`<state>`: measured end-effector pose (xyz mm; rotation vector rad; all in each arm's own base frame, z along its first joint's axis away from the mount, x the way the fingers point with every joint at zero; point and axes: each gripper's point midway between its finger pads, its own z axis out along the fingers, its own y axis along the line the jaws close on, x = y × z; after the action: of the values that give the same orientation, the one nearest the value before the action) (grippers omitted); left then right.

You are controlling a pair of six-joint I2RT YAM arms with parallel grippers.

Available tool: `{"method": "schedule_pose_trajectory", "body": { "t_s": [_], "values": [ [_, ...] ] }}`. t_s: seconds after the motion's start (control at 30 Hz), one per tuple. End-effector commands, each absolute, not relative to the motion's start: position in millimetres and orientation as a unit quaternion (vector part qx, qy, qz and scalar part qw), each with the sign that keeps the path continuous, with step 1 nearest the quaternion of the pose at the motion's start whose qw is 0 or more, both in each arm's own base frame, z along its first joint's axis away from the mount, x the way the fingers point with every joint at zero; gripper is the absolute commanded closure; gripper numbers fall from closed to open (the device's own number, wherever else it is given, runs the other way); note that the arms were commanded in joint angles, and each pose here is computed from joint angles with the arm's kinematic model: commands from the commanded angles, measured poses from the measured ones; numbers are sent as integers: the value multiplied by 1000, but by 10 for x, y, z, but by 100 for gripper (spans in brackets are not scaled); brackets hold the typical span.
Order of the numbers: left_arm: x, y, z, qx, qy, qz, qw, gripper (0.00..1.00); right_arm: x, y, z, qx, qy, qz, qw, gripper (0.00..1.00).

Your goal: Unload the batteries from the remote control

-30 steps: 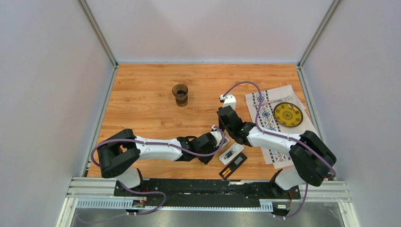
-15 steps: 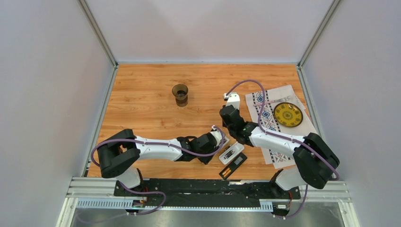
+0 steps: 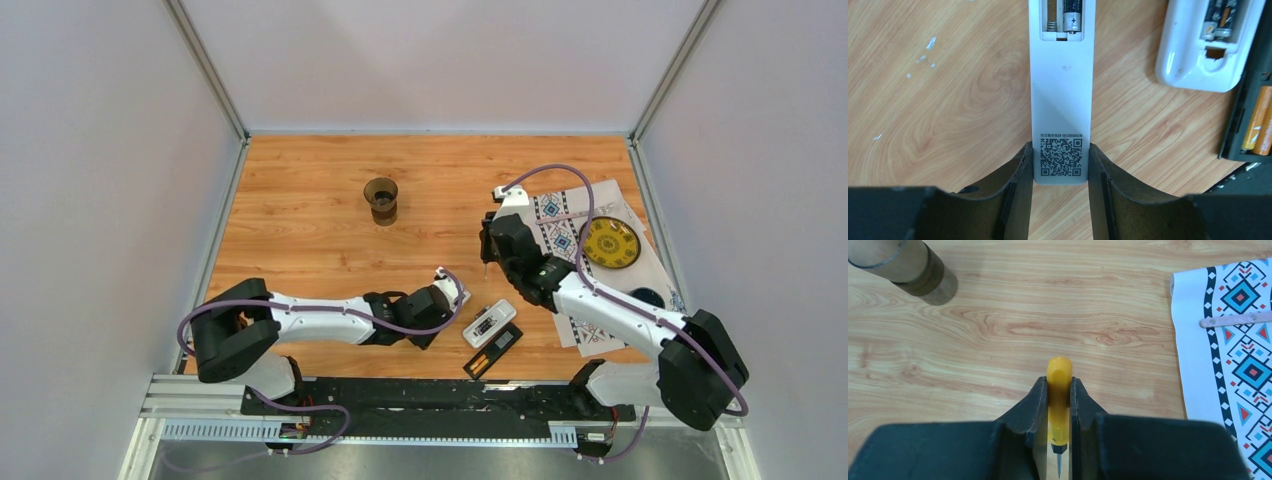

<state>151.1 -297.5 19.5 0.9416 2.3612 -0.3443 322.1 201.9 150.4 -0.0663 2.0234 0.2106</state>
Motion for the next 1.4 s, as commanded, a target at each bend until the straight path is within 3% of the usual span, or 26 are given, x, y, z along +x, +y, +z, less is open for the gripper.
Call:
{"method": "schedule_pose_trajectory", "body": {
  "t_s": [0.0, 0.07, 0.17, 0.2, 0.3, 0.37, 1.07, 1.37],
  "values": [
    [1549, -2754, 291, 343, 885, -99, 300, 100, 3203, 2174, 1754, -27, 823, 170, 542, 100],
    [1561, -2702, 293, 344, 884, -92, 304, 100, 3168, 2213, 1784, -35, 820, 184, 541, 100],
    [1570, -2652, 289, 343, 885, -89, 302, 86, 3137, 2244, 1810, -42, 818, 197, 539, 100],
    [1578, -2640, 296, 341, 885, -90, 303, 66, 3130, 2256, 1829, -43, 816, 202, 540, 100],
    [1589, -2613, 309, 340, 885, -94, 304, 31, 3105, 2280, 1848, -48, 815, 210, 538, 100],
    [1610, -2585, 320, 338, 885, -92, 307, 23, 3090, 2289, 1872, -50, 814, 216, 537, 100],
    [1856, -2525, 550, 320, 880, -109, 335, 24, 2958, 2491, 2129, -72, 789, 308, 527, 100],
    [1879, -2914, 1592, 294, 815, -265, 423, 18, 2746, 2688, 2467, -88, 756, 397, 514, 100]
  ]
}}
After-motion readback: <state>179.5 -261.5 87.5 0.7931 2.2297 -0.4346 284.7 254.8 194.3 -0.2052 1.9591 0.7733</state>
